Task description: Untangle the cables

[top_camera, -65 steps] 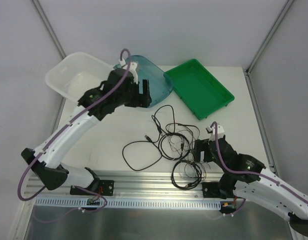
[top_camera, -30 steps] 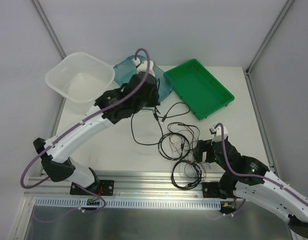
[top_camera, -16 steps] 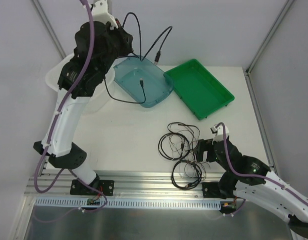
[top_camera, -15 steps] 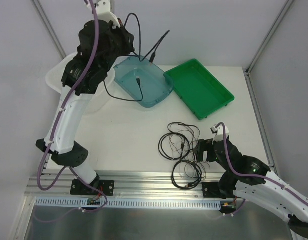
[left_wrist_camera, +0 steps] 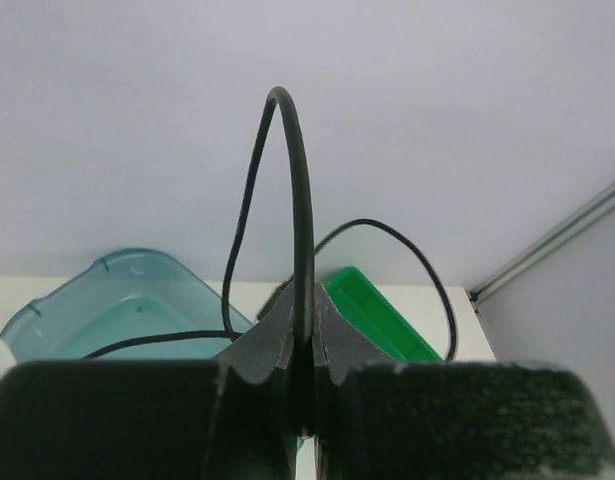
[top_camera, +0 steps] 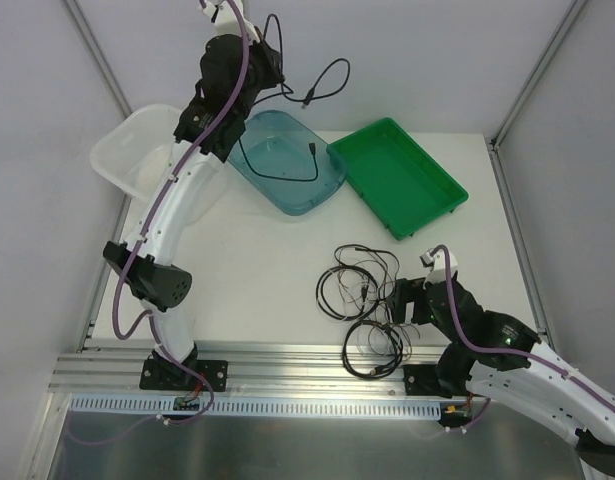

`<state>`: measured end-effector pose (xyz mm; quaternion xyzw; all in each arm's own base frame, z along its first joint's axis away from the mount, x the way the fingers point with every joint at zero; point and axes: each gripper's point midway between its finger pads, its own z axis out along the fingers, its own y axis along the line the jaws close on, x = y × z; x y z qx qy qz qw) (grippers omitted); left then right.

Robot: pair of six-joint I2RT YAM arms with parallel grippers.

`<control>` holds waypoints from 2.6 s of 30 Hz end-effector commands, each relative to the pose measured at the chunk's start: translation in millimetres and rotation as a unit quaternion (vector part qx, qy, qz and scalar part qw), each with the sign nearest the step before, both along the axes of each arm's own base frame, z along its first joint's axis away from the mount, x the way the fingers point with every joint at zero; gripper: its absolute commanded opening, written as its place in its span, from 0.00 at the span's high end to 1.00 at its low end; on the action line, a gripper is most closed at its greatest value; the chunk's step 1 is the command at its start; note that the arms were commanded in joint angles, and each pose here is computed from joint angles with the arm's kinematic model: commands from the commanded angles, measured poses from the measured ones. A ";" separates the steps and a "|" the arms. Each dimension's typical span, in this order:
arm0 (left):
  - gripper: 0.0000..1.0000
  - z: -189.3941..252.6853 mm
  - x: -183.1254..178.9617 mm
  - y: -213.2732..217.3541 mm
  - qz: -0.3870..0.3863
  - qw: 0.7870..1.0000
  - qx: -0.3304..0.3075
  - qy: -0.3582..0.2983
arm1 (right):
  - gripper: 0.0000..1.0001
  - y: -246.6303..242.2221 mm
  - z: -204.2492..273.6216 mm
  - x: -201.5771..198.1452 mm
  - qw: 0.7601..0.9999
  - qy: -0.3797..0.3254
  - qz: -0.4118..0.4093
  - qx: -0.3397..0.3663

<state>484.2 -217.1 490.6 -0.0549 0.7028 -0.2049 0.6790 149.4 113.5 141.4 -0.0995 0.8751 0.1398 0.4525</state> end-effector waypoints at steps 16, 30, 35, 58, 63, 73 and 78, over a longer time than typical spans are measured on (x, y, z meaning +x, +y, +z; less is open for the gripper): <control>1.00 -153.5 96.7 21.5 -0.004 0.997 -0.083 -0.002 | 0.10 7.1 -5.6 -0.5 1.000 0.015 0.013 -0.014; 1.00 -307.6 92.6 34.6 -0.020 0.979 0.124 0.158 | 0.10 13.4 -7.4 -0.4 0.999 0.026 0.020 -0.016; 0.95 -315.0 83.9 37.1 -0.029 0.965 0.212 0.154 | 0.10 13.0 -7.7 0.4 0.999 0.025 0.022 -0.023; 0.17 -325.4 45.0 -26.4 -0.155 0.874 0.439 0.137 | 0.10 17.6 2.0 -1.4 0.999 0.030 0.027 -0.012; 0.05 -277.9 36.0 -19.4 -0.117 0.905 0.389 0.128 | 0.10 18.4 6.5 -0.7 0.999 0.028 0.025 -0.008; 0.01 -204.5 -44.7 9.7 -0.040 0.964 0.166 0.203 | 0.09 14.8 -6.9 8.7 0.995 0.076 -0.038 -0.047; 0.01 -234.3 -124.3 20.1 -0.079 0.953 0.099 0.275 | 0.09 12.5 -36.3 20.1 0.985 0.132 -0.086 -0.070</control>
